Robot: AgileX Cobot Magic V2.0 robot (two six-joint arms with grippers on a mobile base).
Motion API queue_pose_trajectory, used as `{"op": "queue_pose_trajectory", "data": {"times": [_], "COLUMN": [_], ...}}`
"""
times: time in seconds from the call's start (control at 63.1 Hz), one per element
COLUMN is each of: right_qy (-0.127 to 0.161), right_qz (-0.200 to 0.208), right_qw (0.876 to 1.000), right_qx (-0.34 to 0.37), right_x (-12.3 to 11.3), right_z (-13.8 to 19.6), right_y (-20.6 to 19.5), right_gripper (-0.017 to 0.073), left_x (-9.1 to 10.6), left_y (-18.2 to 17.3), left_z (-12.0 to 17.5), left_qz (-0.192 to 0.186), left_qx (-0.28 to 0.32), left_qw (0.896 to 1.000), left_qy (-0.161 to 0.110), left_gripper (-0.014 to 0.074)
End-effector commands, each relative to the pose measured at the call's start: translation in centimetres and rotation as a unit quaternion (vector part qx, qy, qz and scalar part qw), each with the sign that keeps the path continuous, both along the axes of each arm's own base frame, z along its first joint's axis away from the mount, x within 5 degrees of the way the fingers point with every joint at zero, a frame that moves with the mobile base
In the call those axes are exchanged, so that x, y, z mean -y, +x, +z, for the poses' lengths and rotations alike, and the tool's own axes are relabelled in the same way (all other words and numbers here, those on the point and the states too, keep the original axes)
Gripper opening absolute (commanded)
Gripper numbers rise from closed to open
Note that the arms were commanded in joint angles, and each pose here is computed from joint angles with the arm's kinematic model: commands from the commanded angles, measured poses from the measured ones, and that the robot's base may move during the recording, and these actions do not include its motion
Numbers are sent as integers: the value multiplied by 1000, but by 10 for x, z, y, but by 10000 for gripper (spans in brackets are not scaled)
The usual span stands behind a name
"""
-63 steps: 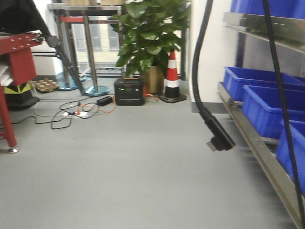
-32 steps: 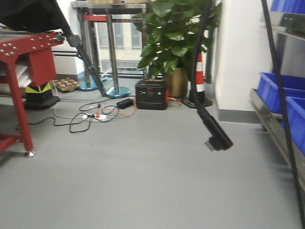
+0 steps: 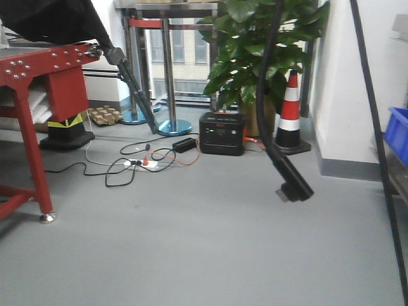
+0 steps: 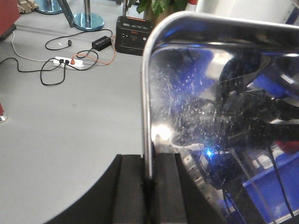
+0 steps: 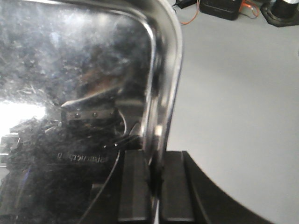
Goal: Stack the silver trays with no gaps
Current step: 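Carry the tray in both grippers while driving past the plant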
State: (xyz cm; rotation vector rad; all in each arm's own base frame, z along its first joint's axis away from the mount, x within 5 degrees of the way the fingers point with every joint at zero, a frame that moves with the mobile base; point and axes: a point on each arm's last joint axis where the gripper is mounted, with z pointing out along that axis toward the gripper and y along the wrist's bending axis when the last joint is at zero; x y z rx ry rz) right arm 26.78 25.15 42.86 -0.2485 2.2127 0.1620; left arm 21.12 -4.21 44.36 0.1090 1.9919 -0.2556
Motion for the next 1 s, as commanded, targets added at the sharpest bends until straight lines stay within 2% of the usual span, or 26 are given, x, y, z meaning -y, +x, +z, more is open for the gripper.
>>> {"op": "queue_pose_trajectory", "data": {"times": [0.0,0.983], "right_qy": [27,33], "right_qz": [39,44], "right_qw": [998,998], "right_qx": [29,36], "right_x": [-10,-11], "right_z": [8,10], "right_y": [-3,-2], "right_gripper": [-78,-78], "left_x": [9,9], "left_y": [-5,-5], "left_z": [9,9], "left_qz": [-21,-21], "left_qx": [22,22], "left_qw": [998,998], "left_qy": [-46,-46], "left_gripper": [-17,-17]}}
